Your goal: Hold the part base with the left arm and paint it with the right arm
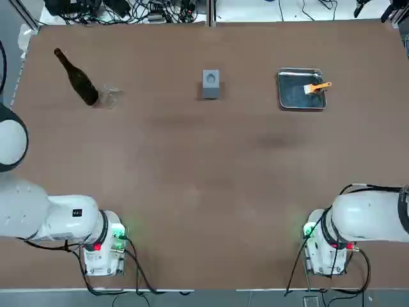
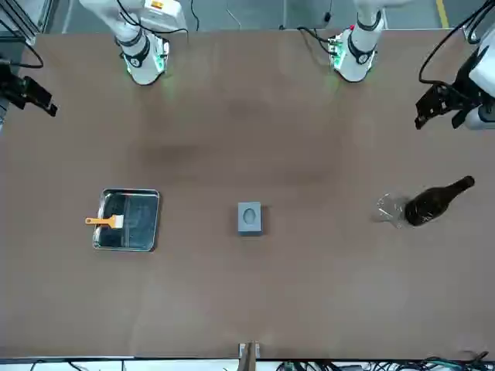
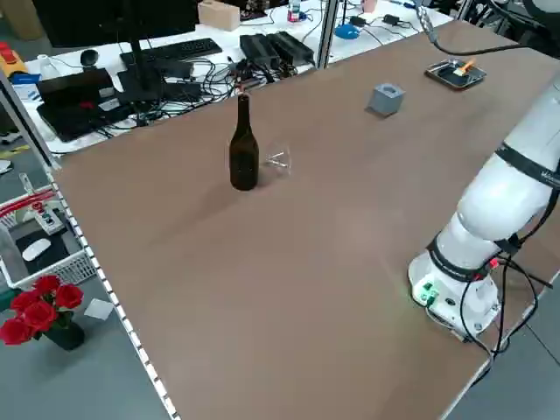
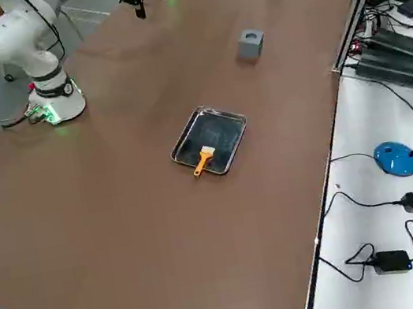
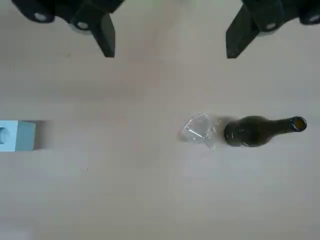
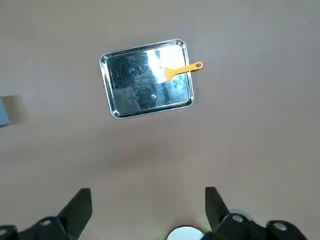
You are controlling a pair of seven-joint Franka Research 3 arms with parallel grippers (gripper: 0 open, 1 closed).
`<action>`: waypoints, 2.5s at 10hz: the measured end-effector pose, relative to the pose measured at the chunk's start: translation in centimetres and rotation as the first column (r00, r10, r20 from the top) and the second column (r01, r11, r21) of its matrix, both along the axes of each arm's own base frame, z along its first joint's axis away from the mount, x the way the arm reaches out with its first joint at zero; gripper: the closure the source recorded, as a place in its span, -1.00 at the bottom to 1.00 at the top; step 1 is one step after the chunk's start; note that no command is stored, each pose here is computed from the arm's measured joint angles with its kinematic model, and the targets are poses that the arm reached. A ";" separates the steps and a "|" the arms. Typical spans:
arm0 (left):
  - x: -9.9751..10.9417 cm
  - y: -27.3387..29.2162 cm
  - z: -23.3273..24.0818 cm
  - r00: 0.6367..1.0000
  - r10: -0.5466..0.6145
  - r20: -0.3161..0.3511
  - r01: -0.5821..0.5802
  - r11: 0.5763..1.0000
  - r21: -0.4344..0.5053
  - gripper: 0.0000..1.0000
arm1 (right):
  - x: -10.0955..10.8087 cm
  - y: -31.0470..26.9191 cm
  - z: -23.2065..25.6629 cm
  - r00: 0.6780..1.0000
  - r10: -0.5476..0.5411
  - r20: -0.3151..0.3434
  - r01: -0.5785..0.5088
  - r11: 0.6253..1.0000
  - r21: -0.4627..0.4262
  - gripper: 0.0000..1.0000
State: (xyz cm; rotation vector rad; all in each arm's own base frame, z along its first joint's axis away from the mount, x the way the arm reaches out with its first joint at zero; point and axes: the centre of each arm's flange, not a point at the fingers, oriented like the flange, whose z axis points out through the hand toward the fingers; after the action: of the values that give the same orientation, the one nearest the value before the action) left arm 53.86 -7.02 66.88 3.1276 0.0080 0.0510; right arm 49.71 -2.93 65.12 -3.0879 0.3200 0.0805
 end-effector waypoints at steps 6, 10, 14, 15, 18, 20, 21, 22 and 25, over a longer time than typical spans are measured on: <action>0.0 -0.5 0.0 1.000 -0.009 0.003 0.009 1.000 0.000 -0.95 | -0.1 0.3 0.4 1.000 0.007 0.001 -0.007 1.000 0.000 -1.00; 0.3 -5.8 -2.0 0.997 -0.076 -0.029 0.076 0.997 -0.004 -0.96 | -0.1 -1.2 0.0 1.000 0.026 -0.008 -0.026 1.000 0.005 -1.00; 1.1 -10.9 -4.0 0.986 -0.168 -0.007 0.168 0.986 -0.022 -0.97 | 1.6 -8.1 -4.2 0.994 0.113 -0.011 -0.109 0.977 0.183 -1.00; 1.5 -11.8 -5.0 0.983 -0.184 -0.015 0.184 0.983 -0.027 -0.98 | 2.3 -10.0 -6.0 0.991 0.130 -0.015 -0.124 0.968 0.217 -1.00; 3.2 -15.9 -9.3 0.969 -0.246 -0.021 0.245 0.968 -0.052 -0.98 | 4.6 -17.3 -13.8 0.975 0.222 0.015 -0.212 0.905 0.370 -1.00; 3.4 -20.4 -12.6 0.950 -0.311 -0.022 0.310 0.950 -0.044 -0.96 | 6.2 -21.7 -19.8 0.977 0.212 0.034 -0.203 0.860 0.469 -1.00; 3.1 -23.0 -14.1 0.942 -0.334 -0.017 0.334 0.942 -0.030 -0.91 | 6.8 -22.4 -22.9 0.981 0.192 0.028 -0.178 0.835 0.521 -1.00; 2.6 -25.5 -15.5 0.934 -0.356 -0.014 0.355 0.934 -0.028 -0.86 | 7.4 -22.8 -26.3 0.987 0.162 0.014 -0.140 0.804 0.578 -1.00; 1.8 -30.6 -19.7 0.911 -0.413 -0.009 0.412 0.910 -0.048 -0.67 | 9.2 -24.8 -37.3 0.998 0.056 -0.014 -0.029 0.699 0.714 -1.00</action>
State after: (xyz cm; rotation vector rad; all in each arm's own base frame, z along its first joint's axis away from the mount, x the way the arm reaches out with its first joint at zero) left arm 55.71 -37.59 47.15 3.0089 -0.6407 0.0156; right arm 58.93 -27.70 27.83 -2.3059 0.1574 0.2059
